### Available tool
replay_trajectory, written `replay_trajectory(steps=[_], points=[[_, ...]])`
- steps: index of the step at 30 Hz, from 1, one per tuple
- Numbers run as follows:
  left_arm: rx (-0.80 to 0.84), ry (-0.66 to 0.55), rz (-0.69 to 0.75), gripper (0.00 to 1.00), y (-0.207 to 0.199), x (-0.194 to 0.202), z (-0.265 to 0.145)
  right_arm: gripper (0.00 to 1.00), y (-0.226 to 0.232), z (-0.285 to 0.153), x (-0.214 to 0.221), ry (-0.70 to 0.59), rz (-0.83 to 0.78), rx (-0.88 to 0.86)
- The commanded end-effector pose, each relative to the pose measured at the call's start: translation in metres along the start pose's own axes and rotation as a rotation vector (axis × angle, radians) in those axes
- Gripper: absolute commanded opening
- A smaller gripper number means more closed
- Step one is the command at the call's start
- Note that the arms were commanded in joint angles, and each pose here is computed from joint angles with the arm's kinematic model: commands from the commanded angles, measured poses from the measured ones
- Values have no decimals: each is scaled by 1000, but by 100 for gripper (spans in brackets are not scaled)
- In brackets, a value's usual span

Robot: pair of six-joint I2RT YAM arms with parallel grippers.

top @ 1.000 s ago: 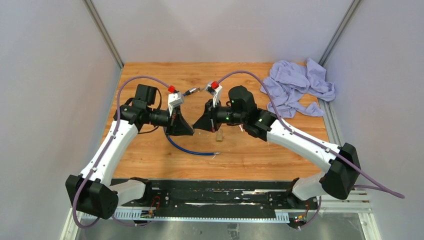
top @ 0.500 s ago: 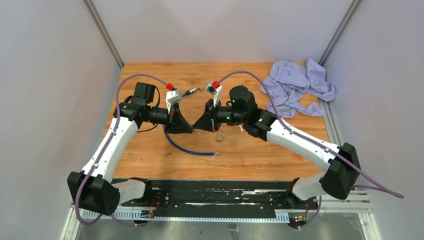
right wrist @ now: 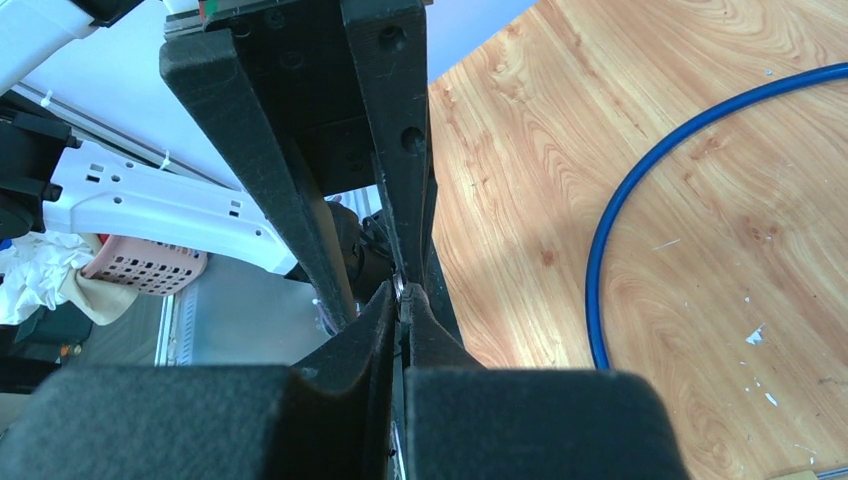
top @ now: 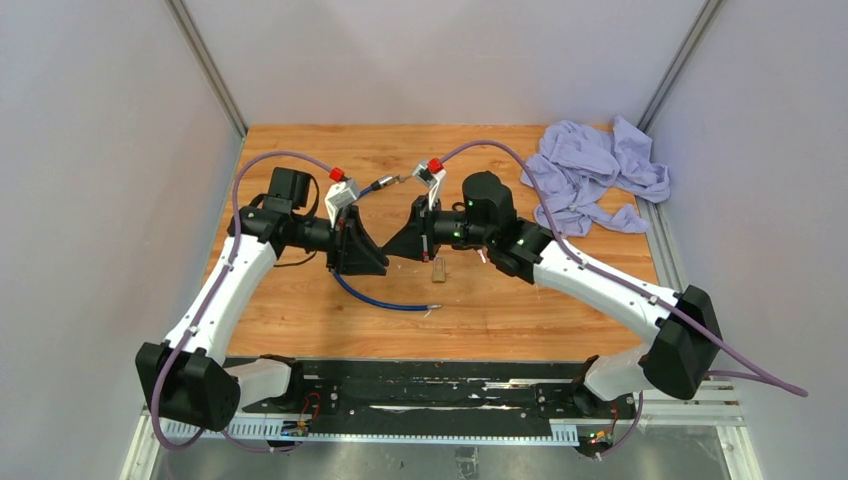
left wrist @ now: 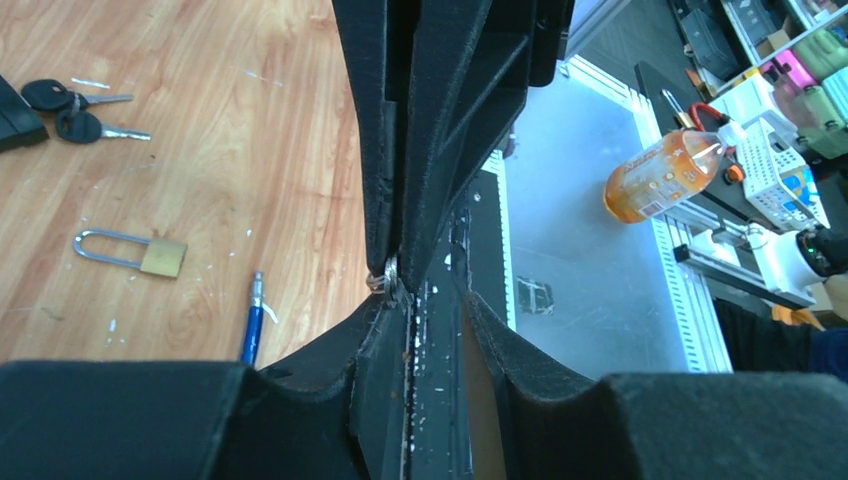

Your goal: Unlock with the key

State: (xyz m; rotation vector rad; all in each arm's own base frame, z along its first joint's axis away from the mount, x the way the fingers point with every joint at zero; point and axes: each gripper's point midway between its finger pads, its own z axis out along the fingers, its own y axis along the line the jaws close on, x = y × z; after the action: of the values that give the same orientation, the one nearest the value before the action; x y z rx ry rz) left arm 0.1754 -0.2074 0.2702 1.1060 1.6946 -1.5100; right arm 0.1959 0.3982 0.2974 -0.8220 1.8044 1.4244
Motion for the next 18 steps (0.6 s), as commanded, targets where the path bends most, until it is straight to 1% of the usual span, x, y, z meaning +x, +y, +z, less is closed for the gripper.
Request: replay_trajectory(steps=[1, 3, 4, 5, 8, 9, 18], points=[[48, -29, 4, 35, -17, -1, -1, 1, -8, -8, -6, -41, -25, 43], [41, -27, 17, 34, -17, 0, -1, 1, -8, -9, -5, -39, -28, 49], [35, -24, 18, 32, -17, -1, -1, 1, -9, -10, -5, -39, -30, 56], [22, -18, 18, 29, -15, 0, -2, 1, -10, -11, -4, -39, -32, 63], [-38, 10, 23, 13, -5, 0, -3, 0, -12, -13, -1, -36, -39, 75], [-56, 17, 24, 10, -1, 0, -4, 1, -12, -14, 0, -34, -42, 80], [-96, 32, 21, 7, 4, -3, -6, 1, -11, -13, 5, -15, -47, 75]])
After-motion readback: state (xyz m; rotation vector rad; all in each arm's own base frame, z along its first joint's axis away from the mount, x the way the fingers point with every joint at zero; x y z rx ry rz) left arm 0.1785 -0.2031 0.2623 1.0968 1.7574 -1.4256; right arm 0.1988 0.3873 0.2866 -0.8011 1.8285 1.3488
